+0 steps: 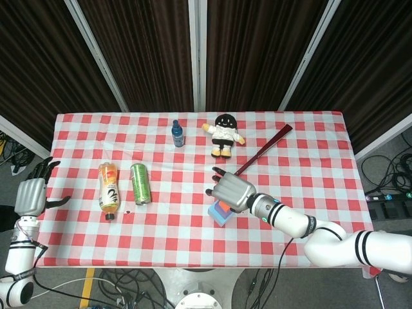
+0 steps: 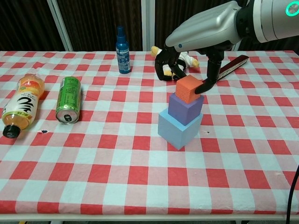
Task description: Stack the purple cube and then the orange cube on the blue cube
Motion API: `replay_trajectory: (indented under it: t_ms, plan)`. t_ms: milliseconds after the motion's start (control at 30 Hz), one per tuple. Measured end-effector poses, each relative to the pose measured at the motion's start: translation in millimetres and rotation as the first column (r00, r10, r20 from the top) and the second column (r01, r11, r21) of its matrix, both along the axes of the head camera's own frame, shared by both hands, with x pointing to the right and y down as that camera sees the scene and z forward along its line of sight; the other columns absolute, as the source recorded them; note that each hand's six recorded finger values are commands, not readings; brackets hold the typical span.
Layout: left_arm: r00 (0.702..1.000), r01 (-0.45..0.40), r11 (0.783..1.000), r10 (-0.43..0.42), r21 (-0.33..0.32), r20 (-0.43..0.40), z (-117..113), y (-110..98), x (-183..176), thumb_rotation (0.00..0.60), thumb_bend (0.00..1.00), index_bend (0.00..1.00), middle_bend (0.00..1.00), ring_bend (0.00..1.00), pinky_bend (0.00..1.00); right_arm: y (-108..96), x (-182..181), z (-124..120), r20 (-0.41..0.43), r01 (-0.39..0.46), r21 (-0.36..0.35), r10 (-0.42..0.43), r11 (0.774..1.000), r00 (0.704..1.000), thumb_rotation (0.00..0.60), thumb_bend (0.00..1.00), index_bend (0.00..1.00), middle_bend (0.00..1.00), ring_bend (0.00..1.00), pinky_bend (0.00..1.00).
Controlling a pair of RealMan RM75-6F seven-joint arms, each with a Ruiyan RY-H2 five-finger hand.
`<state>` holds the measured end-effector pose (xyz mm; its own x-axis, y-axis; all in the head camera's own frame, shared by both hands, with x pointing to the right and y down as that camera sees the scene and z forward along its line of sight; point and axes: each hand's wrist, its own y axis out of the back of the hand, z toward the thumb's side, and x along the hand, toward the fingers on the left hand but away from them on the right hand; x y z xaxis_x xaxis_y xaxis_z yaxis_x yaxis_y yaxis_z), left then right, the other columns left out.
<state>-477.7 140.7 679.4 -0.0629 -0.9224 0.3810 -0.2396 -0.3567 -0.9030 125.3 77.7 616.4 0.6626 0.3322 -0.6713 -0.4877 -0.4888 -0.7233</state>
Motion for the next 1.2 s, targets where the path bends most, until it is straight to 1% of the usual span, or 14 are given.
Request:
replay_trajectory:
  t_ms: [100, 233, 400, 533, 633, 700, 800, 833, 933, 1033, 1067, 1133, 1167, 1200]
  plan:
    - [1.000, -0.002, 1.000, 0.002, -0.004, 0.001, 1, 0, 0, 0.600, 0.09, 0.23, 0.18, 0.13, 0.25, 0, 1, 1, -0.009, 0.002, -0.004, -0.002, 1.000, 1.000, 0.600, 0.07, 0.24, 0.36, 0.10, 0.00]
    - [1.000, -0.002, 1.000, 0.002, -0.003, 0.000, 1, 0, 1, 0.600, 0.09, 0.23, 0.18, 0.13, 0.25, -3, 3, 3, -0.021, -0.005, -0.008, 0.005, 1.000, 1.000, 0.600, 0.02, 0.14, 0.28, 0.03, 0.00]
    - [1.000, 0.000, 1.000, 0.000, 0.001, -0.001, 0, 0, 0, 0.600, 0.09, 0.23, 0.18, 0.13, 0.25, -7, 5, -4, -0.015, -0.020, 0.004, 0.020, 1.000, 1.000, 0.600, 0.00, 0.13, 0.25, 0.01, 0.00]
    - [1.000, -0.006, 1.000, 0.006, 0.001, 0.001, 0, 0, 1, 0.600, 0.09, 0.23, 0.18, 0.13, 0.25, -11, 12, -17, -0.009, -0.038, 0.031, 0.039, 0.999, 0.999, 0.600, 0.00, 0.13, 0.24, 0.01, 0.00]
    - [1.000, -0.012, 1.000, 0.012, -0.001, 0.003, 0, 0, 3, 0.600, 0.09, 0.23, 0.18, 0.13, 0.25, -18, 29, -33, -0.014, -0.073, 0.080, 0.075, 0.994, 0.997, 0.600, 0.00, 0.13, 0.24, 0.01, 0.00]
    - [1.000, -0.016, 1.000, 0.016, -0.003, 0.005, 1, 1, 4, 0.600, 0.09, 0.23, 0.18, 0.13, 0.25, -23, 47, -42, -0.026, -0.108, 0.130, 0.112, 0.986, 0.993, 0.600, 0.00, 0.12, 0.24, 0.01, 0.00]
    - [1.000, -0.028, 1.000, 0.028, -0.003, 0.007, 1, 1, 7, 0.600, 0.09, 0.23, 0.18, 0.13, 0.25, -30, 76, -50, -0.032, -0.188, 0.207, 0.198, 0.960, 0.980, 0.600, 0.02, 0.07, 0.21, 0.01, 0.00]
    - [0.999, -0.034, 0.999, 0.034, -0.003, 0.009, 2, 1, 9, 0.600, 0.09, 0.23, 0.18, 0.13, 0.25, -31, 86, -51, -0.027, -0.222, 0.230, 0.234, 0.948, 0.972, 0.600, 0.03, 0.06, 0.20, 0.01, 0.00]
    - [0.999, -0.049, 0.999, 0.049, -0.007, 0.012, 3, 2, 12, 0.600, 0.09, 0.23, 0.18, 0.13, 0.25, -33, 123, -54, 0.005, -0.366, 0.300, 0.383, 0.881, 0.924, 0.600, 0.06, 0.03, 0.18, 0.01, 0.00]
    - [0.998, -0.063, 0.998, 0.063, -0.010, 0.017, 4, 3, 15, 0.600, 0.09, 0.23, 0.18, 0.13, 0.25, -23, 170, -50, 0.041, -0.524, 0.355, 0.547, 0.774, 0.836, 0.600, 0.06, 0.03, 0.16, 0.00, 0.00]
    - [0.998, -0.067, 0.998, 0.067, -0.010, 0.018, 4, 3, 16, 0.600, 0.09, 0.23, 0.18, 0.13, 0.25, -15, 190, -46, 0.055, -0.581, 0.370, 0.607, 0.725, 0.793, 0.600, 0.06, 0.02, 0.15, 0.00, 0.00]
    - [0.997, -0.075, 0.997, 0.076, -0.006, 0.018, 3, 3, 19, 0.600, 0.09, 0.23, 0.18, 0.13, 0.25, 1, 216, -38, 0.077, -0.651, 0.386, 0.681, 0.653, 0.728, 0.600, 0.06, 0.02, 0.14, 0.00, 0.00]
    - [0.997, -0.080, 0.997, 0.080, -0.004, 0.019, 3, 3, 20, 0.600, 0.09, 0.23, 0.18, 0.13, 0.25, 12, 230, -32, 0.091, -0.688, 0.390, 0.718, 0.612, 0.690, 0.600, 0.06, 0.02, 0.14, 0.00, 0.00]
    - [0.996, -0.086, 0.996, 0.086, -0.003, 0.020, 3, 3, 22, 0.600, 0.09, 0.23, 0.18, 0.13, 0.25, 20, 238, -27, 0.100, -0.712, 0.387, 0.741, 0.585, 0.663, 0.600, 0.06, 0.02, 0.14, 0.00, 0.00]
